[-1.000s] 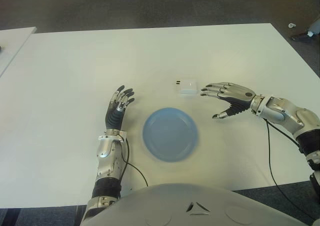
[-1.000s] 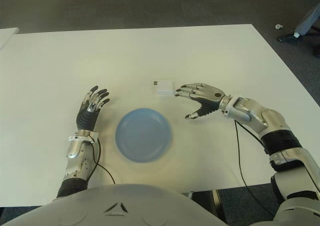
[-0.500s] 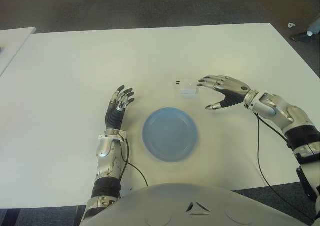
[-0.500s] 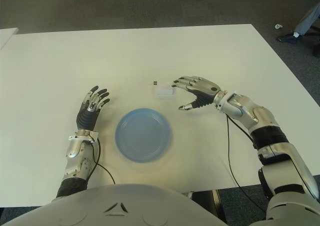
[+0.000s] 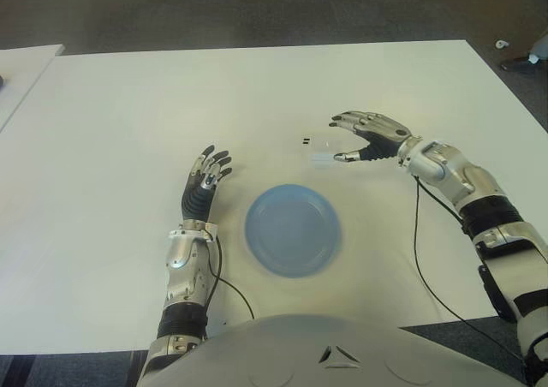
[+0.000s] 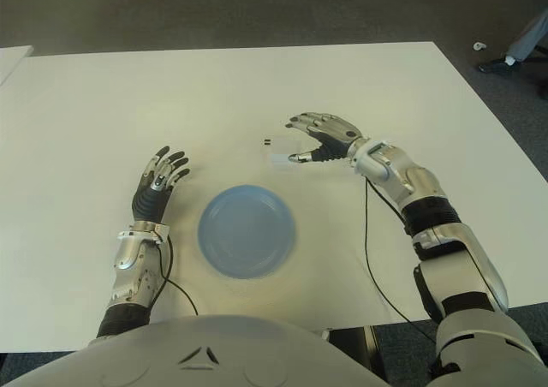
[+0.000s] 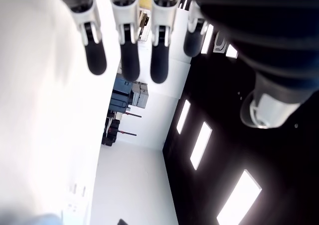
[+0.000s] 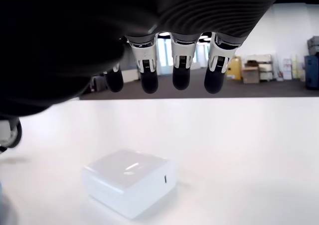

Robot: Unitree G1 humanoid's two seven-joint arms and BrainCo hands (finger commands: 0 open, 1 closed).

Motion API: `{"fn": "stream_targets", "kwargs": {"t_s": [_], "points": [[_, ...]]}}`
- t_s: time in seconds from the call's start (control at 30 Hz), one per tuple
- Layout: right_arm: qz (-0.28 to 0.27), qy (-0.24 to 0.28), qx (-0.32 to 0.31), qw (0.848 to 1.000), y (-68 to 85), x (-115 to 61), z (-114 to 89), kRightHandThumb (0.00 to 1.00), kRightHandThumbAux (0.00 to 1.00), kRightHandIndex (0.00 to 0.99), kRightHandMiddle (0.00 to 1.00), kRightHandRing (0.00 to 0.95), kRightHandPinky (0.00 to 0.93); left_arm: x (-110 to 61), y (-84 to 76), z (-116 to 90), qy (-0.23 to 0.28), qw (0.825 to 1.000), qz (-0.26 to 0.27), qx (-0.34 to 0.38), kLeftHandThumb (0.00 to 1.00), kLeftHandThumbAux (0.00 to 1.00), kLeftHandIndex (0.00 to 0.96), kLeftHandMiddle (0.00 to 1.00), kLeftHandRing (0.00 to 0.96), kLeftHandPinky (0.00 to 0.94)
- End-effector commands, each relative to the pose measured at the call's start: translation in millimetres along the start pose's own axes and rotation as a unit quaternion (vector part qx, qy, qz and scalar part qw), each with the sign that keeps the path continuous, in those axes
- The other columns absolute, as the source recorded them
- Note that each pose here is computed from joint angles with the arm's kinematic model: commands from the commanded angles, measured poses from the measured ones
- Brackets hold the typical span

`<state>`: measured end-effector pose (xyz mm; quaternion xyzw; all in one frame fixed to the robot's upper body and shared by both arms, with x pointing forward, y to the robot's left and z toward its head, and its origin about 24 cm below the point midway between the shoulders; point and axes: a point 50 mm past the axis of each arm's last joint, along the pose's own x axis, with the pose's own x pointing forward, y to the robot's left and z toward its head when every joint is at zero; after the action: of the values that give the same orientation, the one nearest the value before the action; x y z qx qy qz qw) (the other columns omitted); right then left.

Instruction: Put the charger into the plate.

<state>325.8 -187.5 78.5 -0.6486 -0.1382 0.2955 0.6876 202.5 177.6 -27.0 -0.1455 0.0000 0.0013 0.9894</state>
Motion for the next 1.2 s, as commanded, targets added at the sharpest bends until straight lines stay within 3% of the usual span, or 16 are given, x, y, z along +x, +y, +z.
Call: {"fn": "stream_targets", "kwargs": {"t_s": [0.03, 0.27, 1.2], "points": [[0.021, 0.009, 0.004, 1.0, 11.9, 13.5, 4, 0.205, 0.2, 0.0, 0.0, 0.0, 0.0, -12.8, 1.9, -17, 0.047, 0.999, 0.01, -0.007, 0.0, 0.502, 0.144, 0.252, 0.246, 0.248], [0.03, 0.014, 0.001, 0.999, 19.0, 25.4, 6, 0.22, 0.183, 0.0, 0.0, 0.0, 0.0, -12.7, 1.1, -17, 0.044, 0.999, 0.007, -0.002, 0.0, 0.491, 0.143, 0.257, 0.249, 0.249], [0.076, 0.046, -0.003, 0.996, 44.2, 41.5, 9, 0.295, 0.141, 0.0, 0.0, 0.0, 0.0, -14.6, -3.7, -16, 0.04, 0.999, 0.002, -0.012, 0.0, 0.497, 0.147, 0.25, 0.244, 0.249]]}}
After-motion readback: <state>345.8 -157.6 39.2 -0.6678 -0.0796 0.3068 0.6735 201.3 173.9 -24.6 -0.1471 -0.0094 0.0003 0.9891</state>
